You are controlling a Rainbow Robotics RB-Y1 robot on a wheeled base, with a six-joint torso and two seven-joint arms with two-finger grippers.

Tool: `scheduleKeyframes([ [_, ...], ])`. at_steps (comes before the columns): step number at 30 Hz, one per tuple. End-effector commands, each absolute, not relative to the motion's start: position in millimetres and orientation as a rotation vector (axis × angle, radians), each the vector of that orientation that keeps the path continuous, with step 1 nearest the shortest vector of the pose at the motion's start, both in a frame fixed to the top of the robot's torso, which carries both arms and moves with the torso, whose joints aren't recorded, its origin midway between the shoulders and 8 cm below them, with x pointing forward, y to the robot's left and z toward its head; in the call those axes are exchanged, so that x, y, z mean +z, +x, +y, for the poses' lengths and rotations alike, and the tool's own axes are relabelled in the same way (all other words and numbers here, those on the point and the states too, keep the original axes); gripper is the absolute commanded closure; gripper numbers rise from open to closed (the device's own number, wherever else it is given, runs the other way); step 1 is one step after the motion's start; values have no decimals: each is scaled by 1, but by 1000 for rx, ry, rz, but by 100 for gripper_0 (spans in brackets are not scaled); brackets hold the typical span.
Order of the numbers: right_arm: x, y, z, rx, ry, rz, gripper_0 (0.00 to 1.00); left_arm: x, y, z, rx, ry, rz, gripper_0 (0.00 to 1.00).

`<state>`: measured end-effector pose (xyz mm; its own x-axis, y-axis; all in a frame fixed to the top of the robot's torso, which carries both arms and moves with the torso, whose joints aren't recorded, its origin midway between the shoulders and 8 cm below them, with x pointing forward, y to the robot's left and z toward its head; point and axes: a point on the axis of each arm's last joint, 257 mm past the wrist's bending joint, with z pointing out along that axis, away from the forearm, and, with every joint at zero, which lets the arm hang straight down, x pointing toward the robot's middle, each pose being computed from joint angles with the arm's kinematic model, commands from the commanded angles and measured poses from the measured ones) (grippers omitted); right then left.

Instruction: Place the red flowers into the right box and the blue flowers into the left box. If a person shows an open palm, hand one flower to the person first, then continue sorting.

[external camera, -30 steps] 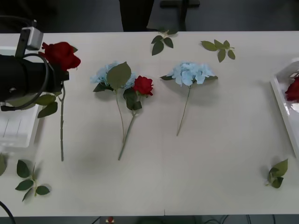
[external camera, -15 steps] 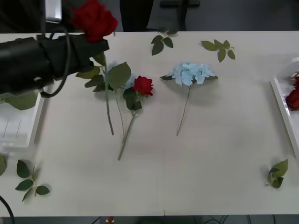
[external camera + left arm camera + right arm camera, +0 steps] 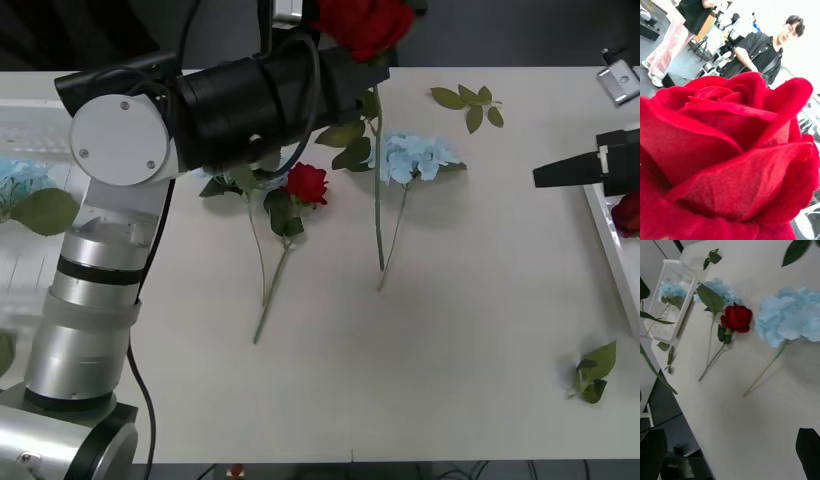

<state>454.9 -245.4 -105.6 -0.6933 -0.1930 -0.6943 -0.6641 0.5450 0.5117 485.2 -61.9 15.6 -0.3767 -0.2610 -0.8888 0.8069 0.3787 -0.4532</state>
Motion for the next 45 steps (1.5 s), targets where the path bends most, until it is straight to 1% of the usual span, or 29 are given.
scheduleKeyframes([
  [1,-84,447,-201,1152,-723,2166,0,31,487,-78,-1281,482,1522,100],
  [10,-86,423,-144,1309,-814,2121,0,26,487,-94,-1307,453,1536,100],
  [28,-98,422,-73,1445,-809,2058,0,26,489,-92,-1309,441,1541,100],
  [29,-97,422,-72,1448,-806,2054,3,26,489,-91,-1308,441,1541,100],
  [30,-98,422,-70,1451,-806,2052,13,26,489,-91,-1309,440,1542,100],
  [31,-97,421,-67,1458,-810,2048,32,25,489,-91,-1310,437,1542,100],
  [32,-98,421,-65,1462,-810,2046,42,26,489,-91,-1312,436,1542,100],
  [33,-98,421,-63,1467,-807,2047,63,25,489,-91,-1312,436,1541,100],
  [34,-98,421,-61,1469,-805,2047,92,26,489,-90,-1311,436,1540,100],
  [35,-99,420,-59,1473,-803,2050,98,26,489,-90,-1312,435,1541,100],
  [36,-99,421,-58,1472,-800,2049,100,26,490,-89,-1311,433,1541,100],
  [45,-98,420,-55,1484,-800,2041,100,25,490,-88,-1311,431,1542,100],
])
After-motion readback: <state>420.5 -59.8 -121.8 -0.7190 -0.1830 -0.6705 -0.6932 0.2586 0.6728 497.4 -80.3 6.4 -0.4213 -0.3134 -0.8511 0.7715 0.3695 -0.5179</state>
